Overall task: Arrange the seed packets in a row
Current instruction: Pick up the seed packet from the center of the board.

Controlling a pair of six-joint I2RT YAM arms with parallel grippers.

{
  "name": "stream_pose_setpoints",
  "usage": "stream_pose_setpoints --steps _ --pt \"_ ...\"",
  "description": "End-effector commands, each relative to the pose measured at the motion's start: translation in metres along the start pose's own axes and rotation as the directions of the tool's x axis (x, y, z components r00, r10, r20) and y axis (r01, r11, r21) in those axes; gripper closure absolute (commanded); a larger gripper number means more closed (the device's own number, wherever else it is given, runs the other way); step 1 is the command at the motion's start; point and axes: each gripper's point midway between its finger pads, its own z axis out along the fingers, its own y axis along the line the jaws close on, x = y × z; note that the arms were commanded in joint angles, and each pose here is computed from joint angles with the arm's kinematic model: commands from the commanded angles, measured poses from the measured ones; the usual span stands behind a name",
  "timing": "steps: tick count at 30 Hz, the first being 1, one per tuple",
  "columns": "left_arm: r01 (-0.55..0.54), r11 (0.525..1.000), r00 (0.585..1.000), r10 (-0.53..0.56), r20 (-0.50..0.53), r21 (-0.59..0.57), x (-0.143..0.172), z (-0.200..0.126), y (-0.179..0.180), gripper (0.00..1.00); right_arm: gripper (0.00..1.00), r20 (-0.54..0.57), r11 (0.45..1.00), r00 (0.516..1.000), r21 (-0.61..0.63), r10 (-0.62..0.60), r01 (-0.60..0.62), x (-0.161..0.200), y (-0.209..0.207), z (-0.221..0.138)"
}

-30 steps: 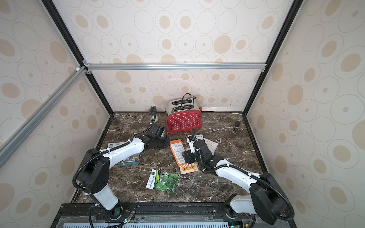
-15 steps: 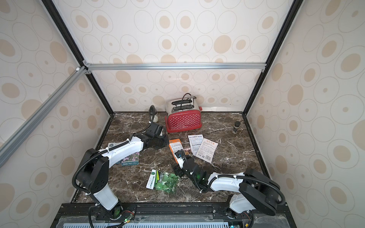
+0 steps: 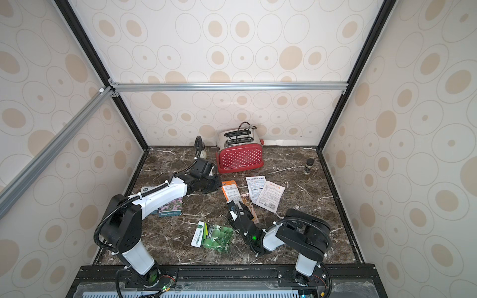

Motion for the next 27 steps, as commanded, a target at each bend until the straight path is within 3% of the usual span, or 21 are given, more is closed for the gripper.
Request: stream_pose_setpoints --steps 1,4,8,9,12,13,18,27 --pt "0.014 1.000 1.000 -0.014 0.016 0.013 -0.011 -0.005 -0.008 1.00 0.65 0.065 0.998 0.997 0.049 0.032 -0.035 -0.019 -0.006 0.001" --pt "0.014 1.000 1.000 -0.014 0.024 0.024 -0.014 -0.007 -0.012 1.00 0.82 0.058 0.998 0.998 0.048 0.040 -0.042 -0.019 -0.007 -0.001" --pt "0.011 0.996 0.999 -0.016 0.048 0.086 -0.026 -0.014 -0.031 1.00 0.94 0.069 0.996 0.995 0.047 0.072 -0.075 -0.028 -0.016 -0.011" --pt "0.009 0.994 0.998 -0.017 0.066 0.110 -0.031 -0.018 -0.038 0.96 0.96 0.069 0.995 0.994 0.047 0.081 -0.084 -0.032 -0.019 -0.015" --pt "-0.007 0.988 0.989 -0.016 0.144 0.155 -0.053 -0.036 -0.055 0.63 0.98 0.056 0.991 0.991 0.049 0.123 -0.126 -0.044 -0.030 -0.025" --pt "-0.011 0.985 0.986 -0.019 0.165 0.175 -0.060 -0.041 -0.061 0.59 0.98 0.045 0.989 0.989 0.043 0.139 -0.141 -0.046 -0.032 -0.028" --pt "-0.031 0.975 0.972 -0.022 0.236 0.222 -0.091 -0.061 -0.072 0.51 1.00 -0.034 0.950 0.951 -0.054 0.307 -0.309 -0.057 -0.046 -0.040" --pt "-0.066 0.965 0.941 -0.025 0.337 0.255 -0.118 -0.092 -0.067 0.41 1.00 -0.114 0.895 0.898 -0.097 0.425 -0.436 -0.066 -0.059 -0.050"
